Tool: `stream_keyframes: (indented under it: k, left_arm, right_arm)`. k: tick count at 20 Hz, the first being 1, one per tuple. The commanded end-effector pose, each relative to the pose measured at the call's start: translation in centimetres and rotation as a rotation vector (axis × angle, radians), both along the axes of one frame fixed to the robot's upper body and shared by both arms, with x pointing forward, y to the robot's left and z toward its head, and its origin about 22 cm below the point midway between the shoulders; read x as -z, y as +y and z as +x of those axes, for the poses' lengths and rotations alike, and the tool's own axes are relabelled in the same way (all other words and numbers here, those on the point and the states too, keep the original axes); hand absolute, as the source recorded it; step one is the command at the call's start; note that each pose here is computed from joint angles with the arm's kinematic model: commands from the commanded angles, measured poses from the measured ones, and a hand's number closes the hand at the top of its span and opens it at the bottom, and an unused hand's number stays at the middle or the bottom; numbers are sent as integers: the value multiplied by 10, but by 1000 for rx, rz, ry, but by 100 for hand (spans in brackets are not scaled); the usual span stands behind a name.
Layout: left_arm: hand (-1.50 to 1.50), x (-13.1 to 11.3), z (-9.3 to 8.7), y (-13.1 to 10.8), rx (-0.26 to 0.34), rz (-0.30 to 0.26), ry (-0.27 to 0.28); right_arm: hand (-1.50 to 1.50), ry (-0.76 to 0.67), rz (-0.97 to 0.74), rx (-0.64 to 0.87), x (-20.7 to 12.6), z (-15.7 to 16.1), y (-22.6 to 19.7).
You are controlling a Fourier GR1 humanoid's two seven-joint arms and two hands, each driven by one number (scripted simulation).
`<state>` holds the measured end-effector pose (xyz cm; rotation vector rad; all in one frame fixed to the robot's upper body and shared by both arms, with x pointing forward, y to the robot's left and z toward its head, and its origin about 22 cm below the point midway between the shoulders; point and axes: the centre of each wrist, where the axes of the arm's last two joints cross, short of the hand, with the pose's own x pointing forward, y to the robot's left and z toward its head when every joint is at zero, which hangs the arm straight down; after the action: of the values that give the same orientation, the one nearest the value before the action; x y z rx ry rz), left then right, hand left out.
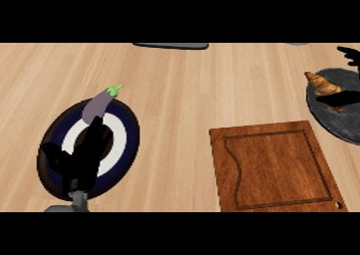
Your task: Pick the croissant from the cutting board and place it in the pan
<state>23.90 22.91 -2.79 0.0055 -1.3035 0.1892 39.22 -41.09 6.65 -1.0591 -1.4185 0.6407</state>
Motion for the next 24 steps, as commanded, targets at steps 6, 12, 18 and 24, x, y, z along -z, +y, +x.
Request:
stream_keyframes:
  k: [6,12,18,24]
  left_arm:
    - [0,11,-12,3,-24,-5,43]
    - [0,15,-16,4,-46,-2,58]
    - [0,0,-9,13,-53,-3,56]
    - [0,13,3,9,-78,-2,55]
  right_arm:
    - [-150,-173,517,-96,1,-7,-18]
    - [-150,-164,793,-170,-7,-29,-58]
    - [-150,-134,902,-334,-20,-70,-110]
    - [-150,-102,892,-390,-5,-107,-135]
